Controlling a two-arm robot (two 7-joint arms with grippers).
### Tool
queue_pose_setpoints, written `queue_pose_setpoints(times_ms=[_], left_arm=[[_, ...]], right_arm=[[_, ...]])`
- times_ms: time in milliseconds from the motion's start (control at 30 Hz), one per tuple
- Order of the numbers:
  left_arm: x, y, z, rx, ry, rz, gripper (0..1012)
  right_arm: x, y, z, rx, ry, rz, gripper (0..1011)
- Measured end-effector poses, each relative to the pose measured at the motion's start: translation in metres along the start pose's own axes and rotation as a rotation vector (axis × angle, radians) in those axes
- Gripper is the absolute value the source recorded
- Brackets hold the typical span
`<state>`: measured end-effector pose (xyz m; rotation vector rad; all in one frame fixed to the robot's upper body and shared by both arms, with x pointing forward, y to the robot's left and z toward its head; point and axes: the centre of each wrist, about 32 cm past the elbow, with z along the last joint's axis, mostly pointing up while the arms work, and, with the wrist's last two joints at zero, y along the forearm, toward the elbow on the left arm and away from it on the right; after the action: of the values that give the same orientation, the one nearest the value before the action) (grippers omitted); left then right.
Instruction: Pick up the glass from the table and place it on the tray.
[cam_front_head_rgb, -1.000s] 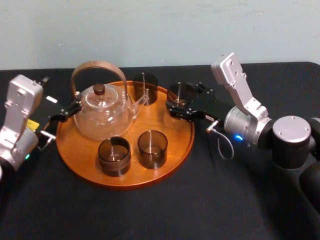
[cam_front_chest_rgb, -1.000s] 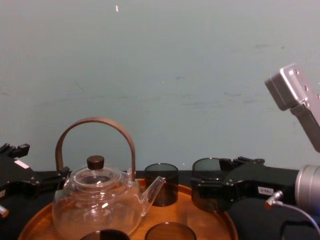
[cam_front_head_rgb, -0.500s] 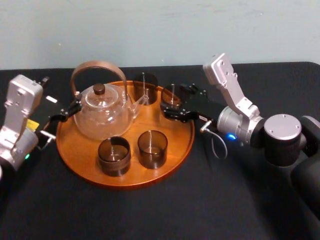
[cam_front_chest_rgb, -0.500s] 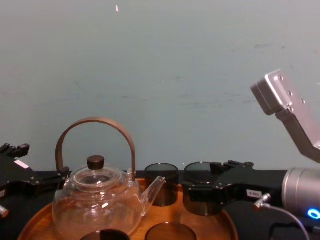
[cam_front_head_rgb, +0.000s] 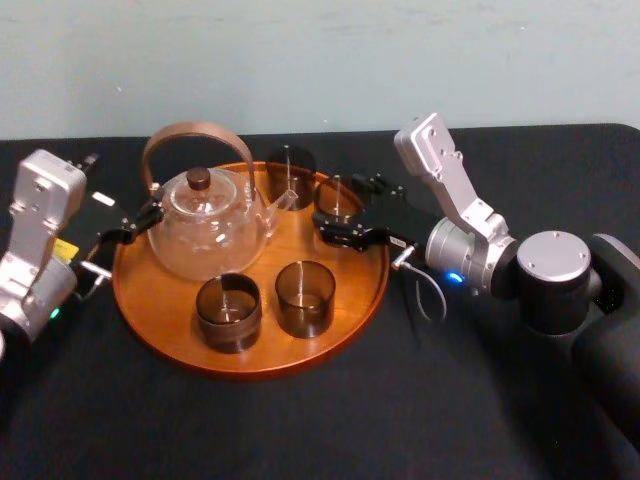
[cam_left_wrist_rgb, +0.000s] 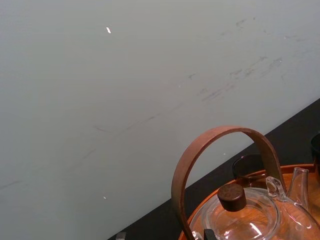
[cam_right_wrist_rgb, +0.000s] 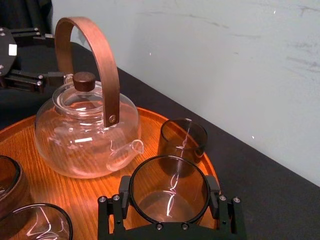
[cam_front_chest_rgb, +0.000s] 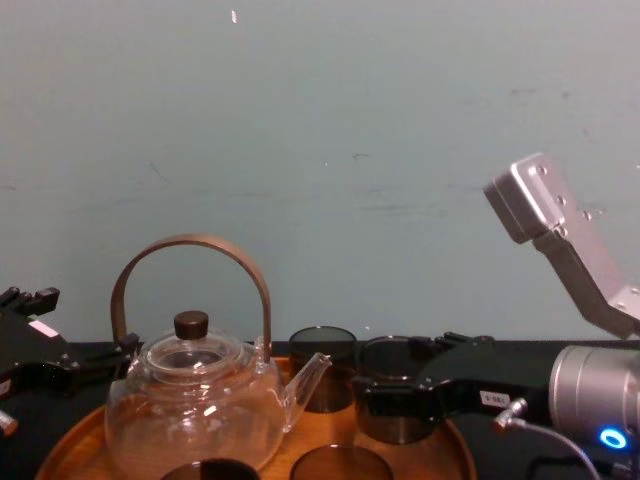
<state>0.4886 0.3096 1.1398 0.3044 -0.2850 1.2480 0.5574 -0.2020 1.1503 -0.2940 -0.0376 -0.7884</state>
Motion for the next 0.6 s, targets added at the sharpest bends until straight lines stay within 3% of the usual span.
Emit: queue_pose_setpoints(times_ms=[600], left_arm=[[0.0000, 0.0000, 0.0000, 0.000, 0.000, 0.000, 1010]], right_arm=[[-0.0020, 0.0060, -0.0072, -0.032, 0.013, 0.011, 915]])
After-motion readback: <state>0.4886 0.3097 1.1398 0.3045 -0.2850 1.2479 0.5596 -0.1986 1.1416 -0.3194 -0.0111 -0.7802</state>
